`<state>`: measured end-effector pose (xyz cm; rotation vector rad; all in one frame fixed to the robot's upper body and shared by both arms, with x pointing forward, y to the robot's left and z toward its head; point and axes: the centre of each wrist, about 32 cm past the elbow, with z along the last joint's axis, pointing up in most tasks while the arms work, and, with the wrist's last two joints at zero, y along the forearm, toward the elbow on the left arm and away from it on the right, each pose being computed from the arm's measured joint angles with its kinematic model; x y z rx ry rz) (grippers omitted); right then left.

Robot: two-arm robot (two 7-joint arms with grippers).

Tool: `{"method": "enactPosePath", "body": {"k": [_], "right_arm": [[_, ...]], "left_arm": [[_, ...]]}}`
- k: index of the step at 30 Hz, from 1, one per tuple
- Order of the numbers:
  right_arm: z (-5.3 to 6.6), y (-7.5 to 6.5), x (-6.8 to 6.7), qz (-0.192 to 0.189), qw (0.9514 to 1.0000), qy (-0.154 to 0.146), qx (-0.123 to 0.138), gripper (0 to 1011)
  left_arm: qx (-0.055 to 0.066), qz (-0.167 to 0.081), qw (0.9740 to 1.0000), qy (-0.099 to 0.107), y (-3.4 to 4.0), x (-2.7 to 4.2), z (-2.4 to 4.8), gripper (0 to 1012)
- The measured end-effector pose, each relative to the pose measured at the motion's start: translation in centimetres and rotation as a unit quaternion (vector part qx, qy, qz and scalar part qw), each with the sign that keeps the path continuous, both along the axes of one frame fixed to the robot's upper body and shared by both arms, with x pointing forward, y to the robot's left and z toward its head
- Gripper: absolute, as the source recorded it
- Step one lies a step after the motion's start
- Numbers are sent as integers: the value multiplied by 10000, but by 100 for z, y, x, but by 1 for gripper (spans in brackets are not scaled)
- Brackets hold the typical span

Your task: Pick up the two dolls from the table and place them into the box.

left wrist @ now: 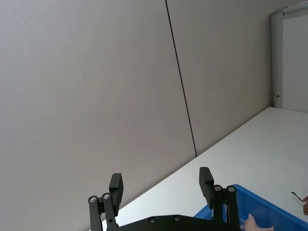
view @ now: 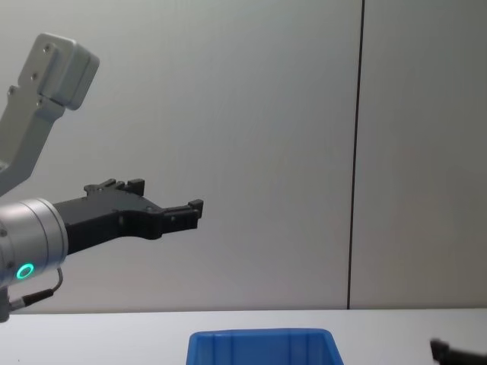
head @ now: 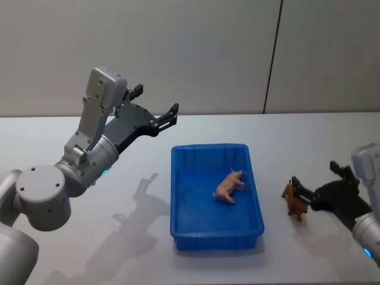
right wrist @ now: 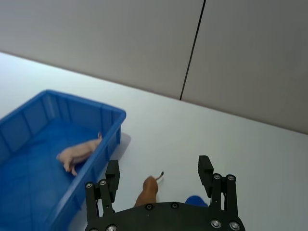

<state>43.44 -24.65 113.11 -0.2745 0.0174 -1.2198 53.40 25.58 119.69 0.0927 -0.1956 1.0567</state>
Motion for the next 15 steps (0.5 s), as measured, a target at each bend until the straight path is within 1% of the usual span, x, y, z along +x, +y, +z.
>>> {"method": "enactPosePath", "body": {"k": [9, 15], "right_arm": [[-205, 2, -43, 96, 9992, 255, -288, 1001], [-328, -10, -63, 120, 9984, 368, -421, 1001]], "left_arm": [[5, 15, 10000, -11, 2, -2, 0, 1001], [6, 19, 10000, -15, 2, -3, 0, 1001]]}}
